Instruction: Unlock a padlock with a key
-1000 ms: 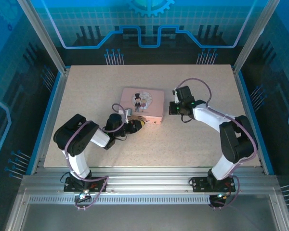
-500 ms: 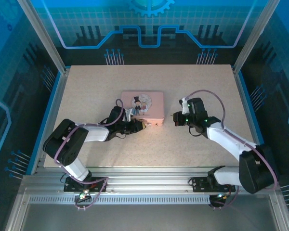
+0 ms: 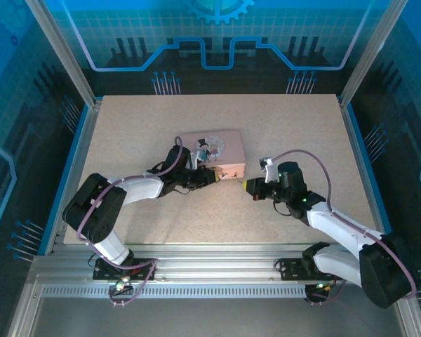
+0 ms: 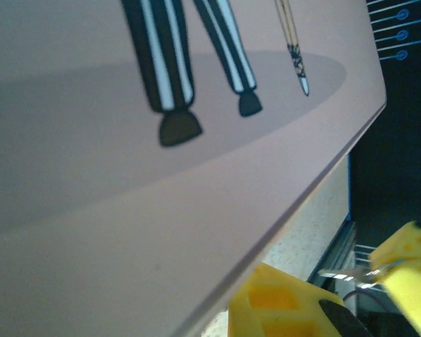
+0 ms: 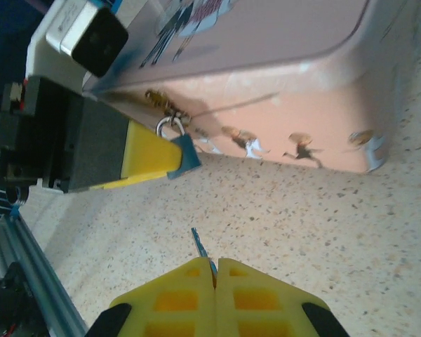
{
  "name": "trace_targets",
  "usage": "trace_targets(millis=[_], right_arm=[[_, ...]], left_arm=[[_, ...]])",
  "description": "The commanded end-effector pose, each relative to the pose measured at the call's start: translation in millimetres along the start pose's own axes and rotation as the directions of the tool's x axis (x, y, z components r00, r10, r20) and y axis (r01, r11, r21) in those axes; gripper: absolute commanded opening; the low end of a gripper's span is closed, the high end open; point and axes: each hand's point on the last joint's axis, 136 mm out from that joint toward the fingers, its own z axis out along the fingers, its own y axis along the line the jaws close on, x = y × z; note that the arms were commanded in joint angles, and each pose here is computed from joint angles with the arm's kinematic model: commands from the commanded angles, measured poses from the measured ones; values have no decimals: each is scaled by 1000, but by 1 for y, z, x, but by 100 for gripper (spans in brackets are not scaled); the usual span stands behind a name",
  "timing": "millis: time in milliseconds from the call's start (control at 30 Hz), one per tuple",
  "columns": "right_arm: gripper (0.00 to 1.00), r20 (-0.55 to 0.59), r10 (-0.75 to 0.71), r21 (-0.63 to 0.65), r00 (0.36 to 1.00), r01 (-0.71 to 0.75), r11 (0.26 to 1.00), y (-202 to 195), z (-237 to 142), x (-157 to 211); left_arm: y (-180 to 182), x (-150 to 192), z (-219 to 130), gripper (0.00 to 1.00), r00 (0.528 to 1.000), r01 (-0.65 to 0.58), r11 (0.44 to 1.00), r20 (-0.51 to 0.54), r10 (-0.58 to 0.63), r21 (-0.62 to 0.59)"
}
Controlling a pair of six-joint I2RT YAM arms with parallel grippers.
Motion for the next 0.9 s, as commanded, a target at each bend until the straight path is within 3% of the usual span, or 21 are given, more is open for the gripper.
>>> trace_targets(millis=[0, 367, 867], right_arm=[[0, 95, 16, -75, 995, -9, 997, 19, 1, -13], [0, 243, 165, -35, 956, -161, 986, 4, 16, -16], [0, 254, 332, -111, 908, -314, 943, 13, 52, -4]], left_arm=[[-25, -13, -3, 14, 1000, -8, 999, 26, 7, 45], [-37, -20, 1, 14, 999, 19, 997, 43, -22, 75], [-41, -22, 3, 15, 998, 32, 993, 59, -38, 111]])
